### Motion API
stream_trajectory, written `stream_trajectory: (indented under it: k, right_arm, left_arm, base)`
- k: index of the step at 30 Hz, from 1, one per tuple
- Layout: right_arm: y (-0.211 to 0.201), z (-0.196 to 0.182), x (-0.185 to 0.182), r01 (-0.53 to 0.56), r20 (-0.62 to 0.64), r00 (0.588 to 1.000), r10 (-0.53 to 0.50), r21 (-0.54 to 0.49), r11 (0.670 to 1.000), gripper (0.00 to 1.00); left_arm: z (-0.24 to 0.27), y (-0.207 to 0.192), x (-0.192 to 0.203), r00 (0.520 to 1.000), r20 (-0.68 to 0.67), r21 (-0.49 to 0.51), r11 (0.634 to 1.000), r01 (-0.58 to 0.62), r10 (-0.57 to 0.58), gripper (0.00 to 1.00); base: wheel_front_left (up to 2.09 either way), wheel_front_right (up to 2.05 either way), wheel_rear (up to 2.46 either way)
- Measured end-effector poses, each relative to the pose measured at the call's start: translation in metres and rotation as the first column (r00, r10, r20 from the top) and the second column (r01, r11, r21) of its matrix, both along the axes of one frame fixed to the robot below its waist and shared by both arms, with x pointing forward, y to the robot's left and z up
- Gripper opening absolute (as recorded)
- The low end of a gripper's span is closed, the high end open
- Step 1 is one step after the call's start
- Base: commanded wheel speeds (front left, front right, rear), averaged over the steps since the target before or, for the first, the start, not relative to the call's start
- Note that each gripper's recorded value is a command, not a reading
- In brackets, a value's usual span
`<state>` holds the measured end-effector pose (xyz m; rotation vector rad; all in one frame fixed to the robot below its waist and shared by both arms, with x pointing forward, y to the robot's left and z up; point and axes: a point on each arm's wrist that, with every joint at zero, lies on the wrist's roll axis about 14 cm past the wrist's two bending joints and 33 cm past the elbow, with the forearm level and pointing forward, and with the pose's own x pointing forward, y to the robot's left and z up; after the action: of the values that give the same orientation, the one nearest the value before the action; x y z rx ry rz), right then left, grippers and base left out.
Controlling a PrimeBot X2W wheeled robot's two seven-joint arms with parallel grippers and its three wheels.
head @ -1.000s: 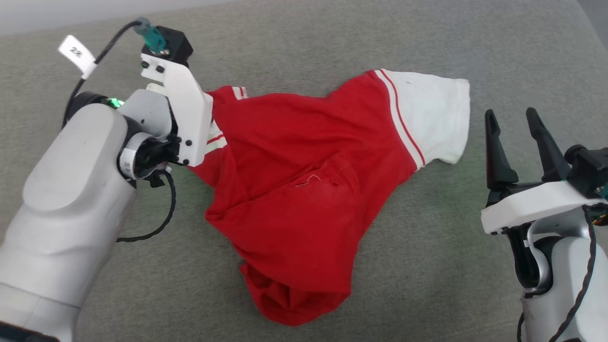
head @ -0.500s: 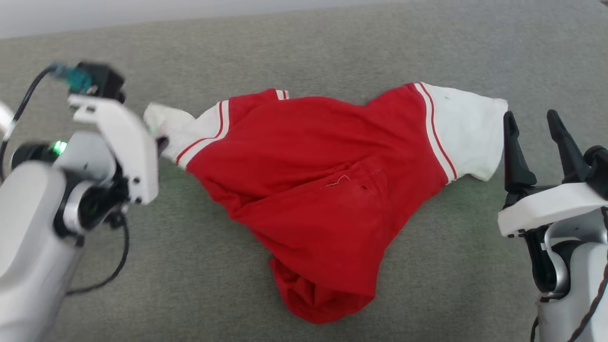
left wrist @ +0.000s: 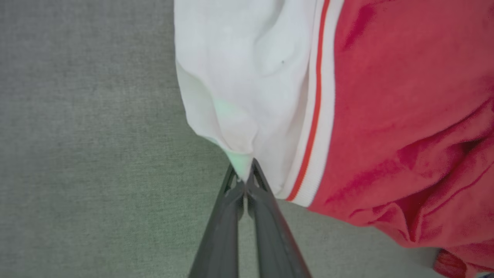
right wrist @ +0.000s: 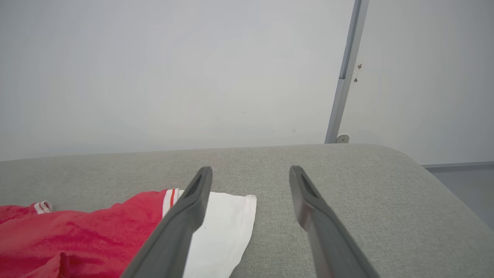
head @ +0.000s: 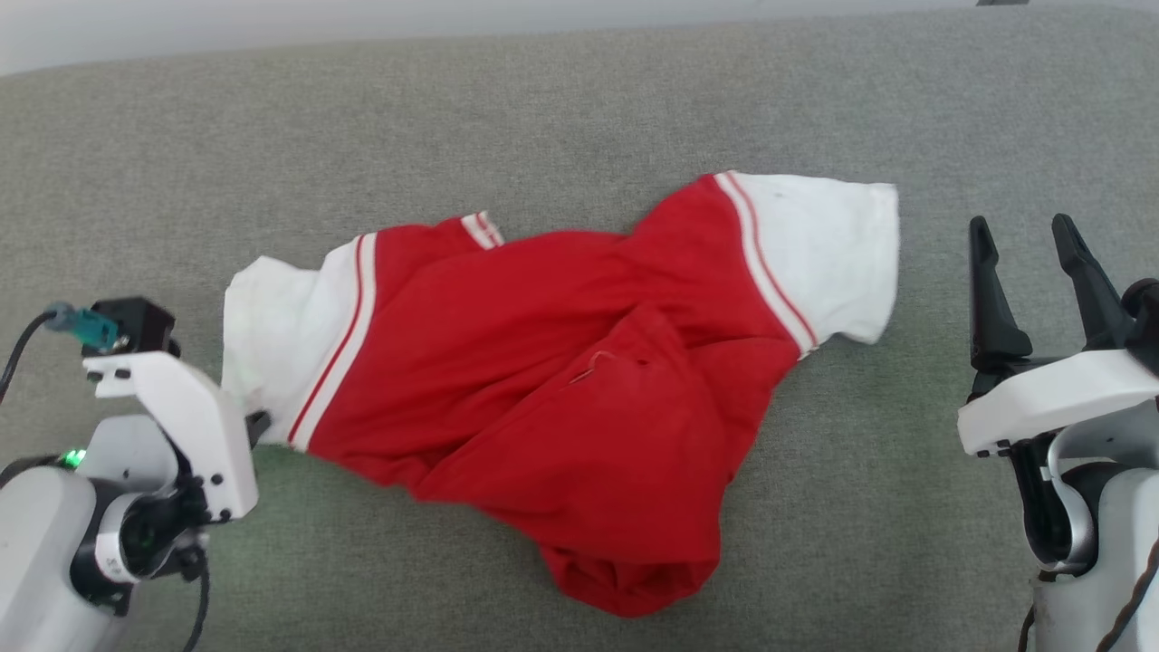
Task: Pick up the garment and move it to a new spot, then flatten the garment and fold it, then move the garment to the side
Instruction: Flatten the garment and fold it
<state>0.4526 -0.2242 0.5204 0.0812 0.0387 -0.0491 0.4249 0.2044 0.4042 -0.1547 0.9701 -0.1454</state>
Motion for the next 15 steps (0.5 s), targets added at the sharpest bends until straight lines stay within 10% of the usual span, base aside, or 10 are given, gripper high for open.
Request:
stream_trajectory:
  k: [1, 3, 4, 15]
  right_arm:
    - [0.001, 0.001, 0.000, -0.002, 0.001, 1.000, 0.002, 0.001, 1.000, 1.00]
    - [0.002, 0.001, 0.000, -0.007, -0.002, 1.000, 0.007, 0.000, 1.000, 1.00]
    - [0.003, 0.002, 0.000, -0.008, 0.000, 1.000, 0.008, 0.000, 1.000, 1.00]
    - [0.008, 0.005, -0.006, -0.033, -0.009, 0.999, 0.033, -0.009, 0.999, 1.00]
  left_arm:
    - [-0.003, 0.004, -0.003, 1.000, -0.011, 0.008, 1.000, -0.010, 0.010, 0.01]
    - [-0.006, 0.012, -0.008, 1.000, -0.026, 0.034, 0.999, -0.011, 0.012, 0.49]
    - [-0.006, 0.014, -0.008, 1.000, -0.026, 0.044, 0.999, 0.000, 0.001, 1.00]
    - [0.032, 0.028, 0.008, 0.997, -0.040, 0.152, 0.986, 0.070, -0.065, 1.00]
  base:
    - [0.00, 0.00, 0.00]
    - [0.00, 0.00, 0.00]
    - [0.00, 0.00, 0.00]
    - [0.00, 0.00, 0.00]
